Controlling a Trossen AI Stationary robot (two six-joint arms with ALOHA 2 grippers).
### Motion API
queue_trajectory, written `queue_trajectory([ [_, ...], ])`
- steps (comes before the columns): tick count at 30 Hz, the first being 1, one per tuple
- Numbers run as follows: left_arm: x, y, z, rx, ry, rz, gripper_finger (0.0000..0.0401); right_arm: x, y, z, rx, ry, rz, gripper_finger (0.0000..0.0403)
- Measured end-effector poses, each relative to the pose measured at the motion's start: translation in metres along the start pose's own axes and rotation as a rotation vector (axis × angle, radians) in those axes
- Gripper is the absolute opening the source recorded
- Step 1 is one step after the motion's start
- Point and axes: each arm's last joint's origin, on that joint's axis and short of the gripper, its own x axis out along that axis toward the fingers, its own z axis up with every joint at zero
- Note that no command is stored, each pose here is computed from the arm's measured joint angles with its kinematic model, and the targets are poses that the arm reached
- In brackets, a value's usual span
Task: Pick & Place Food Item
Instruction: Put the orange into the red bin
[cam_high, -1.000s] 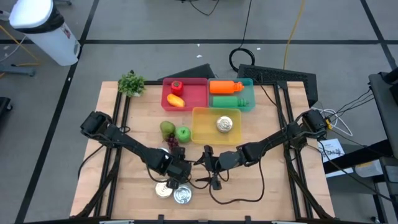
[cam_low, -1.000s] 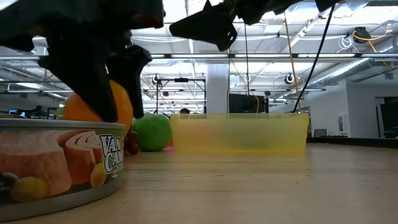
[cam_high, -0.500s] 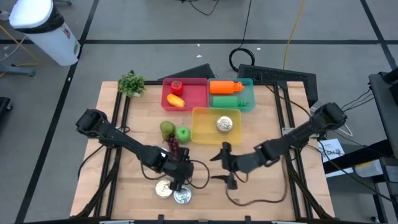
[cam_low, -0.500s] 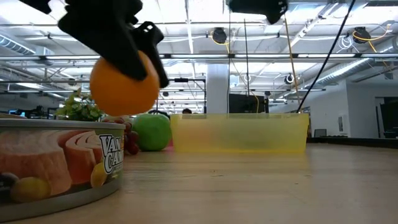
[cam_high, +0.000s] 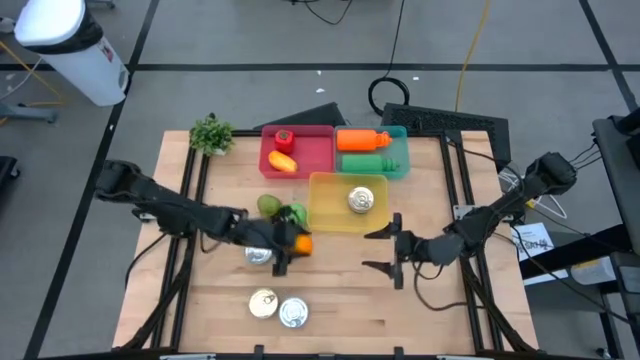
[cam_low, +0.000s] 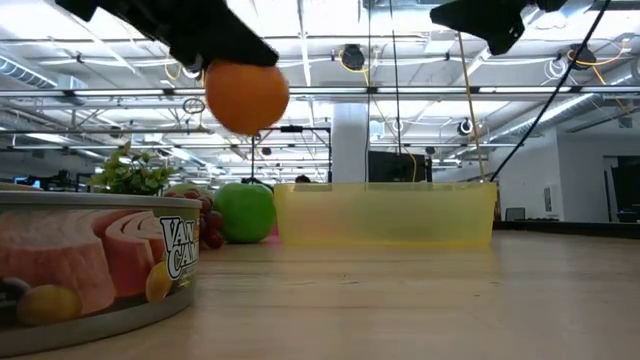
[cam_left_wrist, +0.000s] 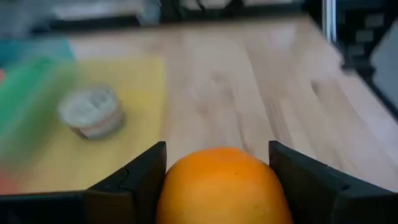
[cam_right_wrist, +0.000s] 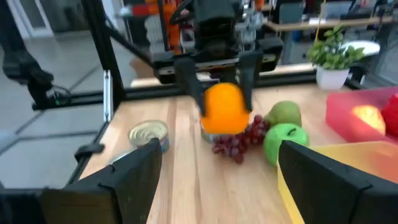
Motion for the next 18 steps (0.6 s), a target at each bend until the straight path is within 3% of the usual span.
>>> queue_trajectory([
  [9, -0.05, 0.062, 0.002, -0.018, -0.207, 0.172, 0.0249, 0.0, -0.014, -0.011, 0.012, -0.028, -0.03, 0.0309],
  [18, -0.049, 0.145, -0.026, -0.151, -0.334, 0.311, 0.0249, 0.008, -0.025, -0.012, -0.02, -0.015, -0.086, 0.0309],
])
